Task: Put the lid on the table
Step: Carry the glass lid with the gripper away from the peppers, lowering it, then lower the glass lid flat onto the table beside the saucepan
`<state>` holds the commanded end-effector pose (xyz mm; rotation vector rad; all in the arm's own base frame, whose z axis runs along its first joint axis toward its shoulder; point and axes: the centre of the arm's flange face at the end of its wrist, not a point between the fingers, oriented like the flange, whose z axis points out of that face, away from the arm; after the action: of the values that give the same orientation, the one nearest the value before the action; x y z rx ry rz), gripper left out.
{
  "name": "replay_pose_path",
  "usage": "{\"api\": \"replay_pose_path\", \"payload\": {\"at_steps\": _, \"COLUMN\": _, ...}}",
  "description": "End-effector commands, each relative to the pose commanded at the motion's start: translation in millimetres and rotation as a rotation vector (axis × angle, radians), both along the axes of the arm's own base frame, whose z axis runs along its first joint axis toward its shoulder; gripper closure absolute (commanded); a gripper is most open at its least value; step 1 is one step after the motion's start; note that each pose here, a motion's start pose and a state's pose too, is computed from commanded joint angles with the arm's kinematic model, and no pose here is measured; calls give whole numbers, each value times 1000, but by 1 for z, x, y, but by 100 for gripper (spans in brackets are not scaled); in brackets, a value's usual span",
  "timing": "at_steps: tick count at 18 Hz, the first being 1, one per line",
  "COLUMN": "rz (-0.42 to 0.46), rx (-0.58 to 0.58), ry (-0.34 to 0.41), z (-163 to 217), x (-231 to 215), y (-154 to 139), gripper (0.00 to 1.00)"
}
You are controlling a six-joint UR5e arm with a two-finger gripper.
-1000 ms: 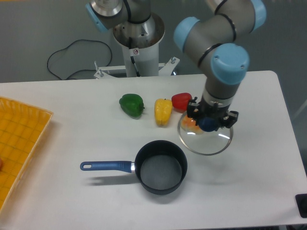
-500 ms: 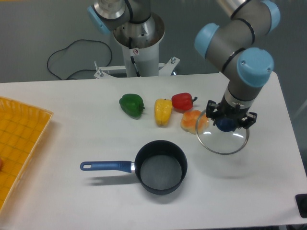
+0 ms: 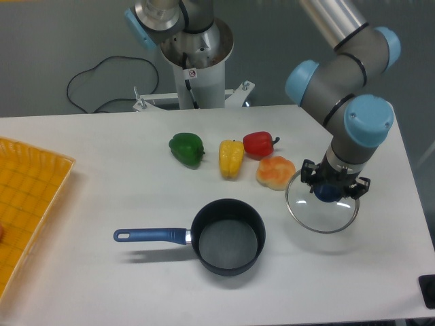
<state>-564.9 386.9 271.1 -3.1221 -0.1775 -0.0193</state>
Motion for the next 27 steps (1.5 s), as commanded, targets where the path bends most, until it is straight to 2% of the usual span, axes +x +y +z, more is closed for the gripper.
{"api": "replay_pose_path", "payload": {"at_steps": 2, "rz": -3, "rx": 5, "ry": 11, "z": -9, "x": -2, "y": 4, "gripper": 51}}
{"api": "replay_pose_path", "payload": {"at_steps": 13, "rz": -21, "rx": -11, "ry": -32, "z": -39, "x": 7, "y": 20, "gripper": 51}}
{"api": "replay_pose_path", "payload": {"at_steps": 25, "rz": -13, "rx": 1, "ry": -45, "z": -49, "x": 6, "y": 26, "gripper": 50}}
{"api": "replay_pose_path", "payload": {"at_steps": 27, "rz": -15, "rx": 9, "ry": -25, "z": -52, "x": 5, "y": 32, "gripper": 50}}
